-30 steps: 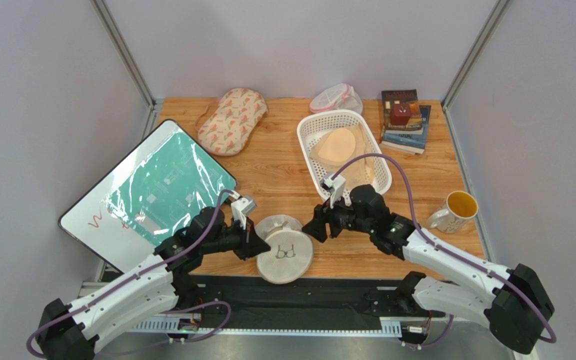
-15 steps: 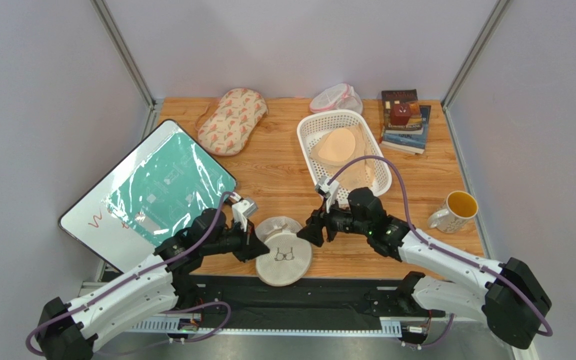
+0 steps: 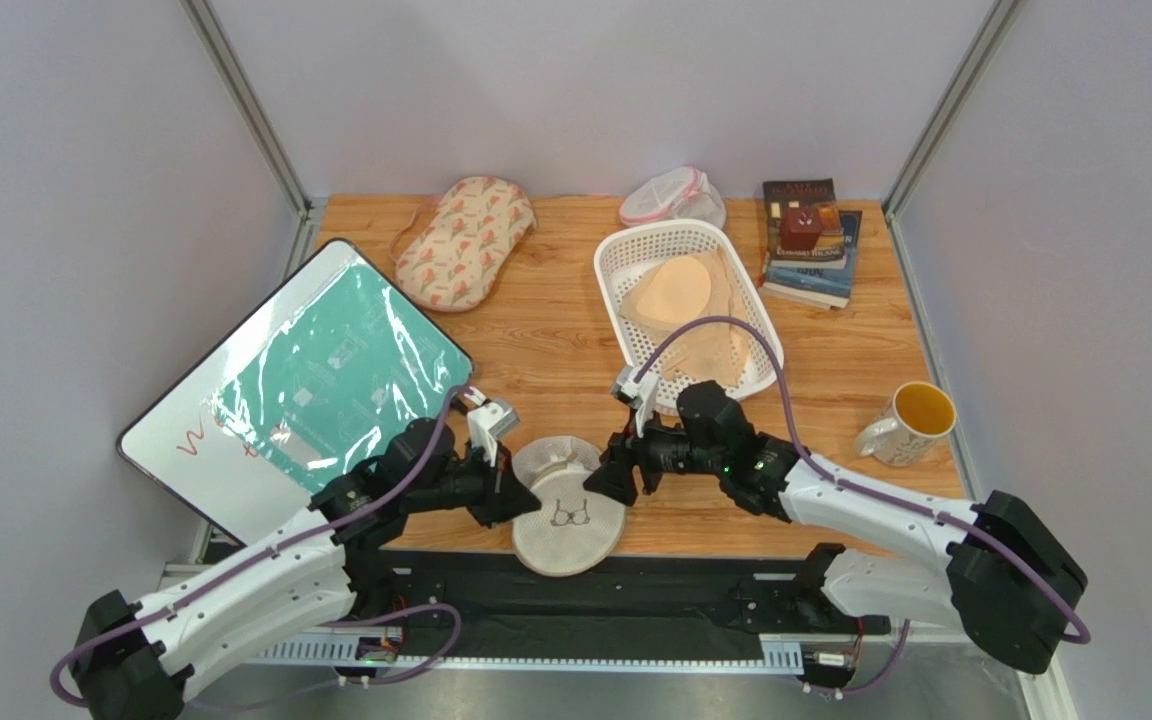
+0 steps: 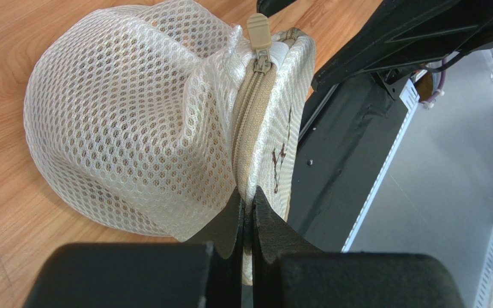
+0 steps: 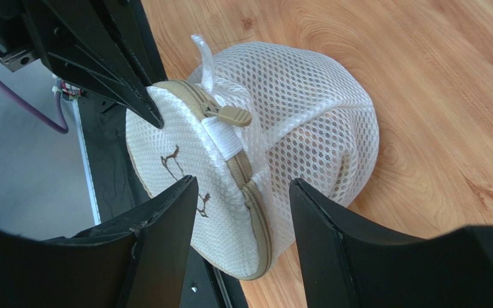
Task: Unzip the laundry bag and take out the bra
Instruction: Place the laundry bag at the center of the board, then unzip the laundry bag at the center of the board.
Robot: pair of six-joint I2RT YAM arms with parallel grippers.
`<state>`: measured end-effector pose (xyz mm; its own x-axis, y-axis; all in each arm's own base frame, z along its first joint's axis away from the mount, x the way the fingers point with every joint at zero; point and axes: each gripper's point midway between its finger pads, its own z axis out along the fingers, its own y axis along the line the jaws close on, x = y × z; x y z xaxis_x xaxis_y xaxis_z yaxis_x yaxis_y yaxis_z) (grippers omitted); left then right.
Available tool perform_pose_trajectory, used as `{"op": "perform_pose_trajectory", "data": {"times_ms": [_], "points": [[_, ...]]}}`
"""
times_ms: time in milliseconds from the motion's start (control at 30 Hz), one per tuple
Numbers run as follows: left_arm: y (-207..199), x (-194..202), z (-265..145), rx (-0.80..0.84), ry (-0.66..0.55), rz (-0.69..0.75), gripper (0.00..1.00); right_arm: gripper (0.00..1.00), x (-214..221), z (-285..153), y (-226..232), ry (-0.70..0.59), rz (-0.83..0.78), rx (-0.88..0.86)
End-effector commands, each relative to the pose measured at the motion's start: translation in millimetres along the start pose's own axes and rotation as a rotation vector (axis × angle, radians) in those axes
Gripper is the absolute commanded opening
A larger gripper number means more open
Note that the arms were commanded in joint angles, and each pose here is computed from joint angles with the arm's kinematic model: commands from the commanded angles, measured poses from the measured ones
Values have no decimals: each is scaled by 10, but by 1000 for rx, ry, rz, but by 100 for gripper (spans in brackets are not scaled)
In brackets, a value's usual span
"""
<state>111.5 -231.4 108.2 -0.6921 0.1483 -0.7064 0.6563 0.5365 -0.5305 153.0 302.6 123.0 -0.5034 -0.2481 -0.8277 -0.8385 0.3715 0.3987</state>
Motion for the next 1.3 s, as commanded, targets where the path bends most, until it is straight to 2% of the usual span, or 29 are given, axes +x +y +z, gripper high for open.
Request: {"op": "perform_pose_trajectory", "data": {"times_ms": [0,100,133,267,367,400,467,500,533,567,667,767,833,967,1100,1167,1267], "points": [[-134,-165,-27,40,-33,39,0,59,-66,53,128,-31,-39,-63],[-144,-180,-27,43,-35,42,0,51,-48,78,208,-22,-26,-105],[-145,-184,-27,43,-36,44,0,45,-47,88,223,-20,-28,-110],[-166,-208,-26,51,-43,50,0,32,7,126,256,11,-33,-114],[-159,-226,-24,42,-41,49,0,16,36,146,233,26,-37,-96],[-131,-236,-32,18,-37,44,13,5,33,143,227,24,-41,-88],[-75,-275,-58,-28,-36,49,43,0,39,130,186,27,-46,-60],[-26,-347,-98,-81,-45,48,81,0,29,119,178,25,-51,-52],[-25,-407,-123,-96,-58,52,91,0,51,107,163,34,-48,-42],[-68,-533,-166,-99,-84,76,94,0,45,95,150,32,-57,-34],[-146,-824,-276,-126,-145,112,95,0,37,58,146,28,-65,-24],[-291,-1058,-303,-99,-178,148,92,0,33,45,145,23,-66,-20],[-347,-1072,-191,-74,-140,168,82,0,35,41,141,21,-66,-17],[-397,-1108,-12,-52,-96,210,78,0,21,36,152,14,-68,-22],[-434,-1172,116,-13,-112,251,71,0,37,29,160,15,-66,-26],[-423,-1176,162,-9,-109,270,63,0,26,10,180,7,-67,-33],[-411,-1131,299,13,-74,267,61,0,11,-13,201,-3,-71,-39]]}}
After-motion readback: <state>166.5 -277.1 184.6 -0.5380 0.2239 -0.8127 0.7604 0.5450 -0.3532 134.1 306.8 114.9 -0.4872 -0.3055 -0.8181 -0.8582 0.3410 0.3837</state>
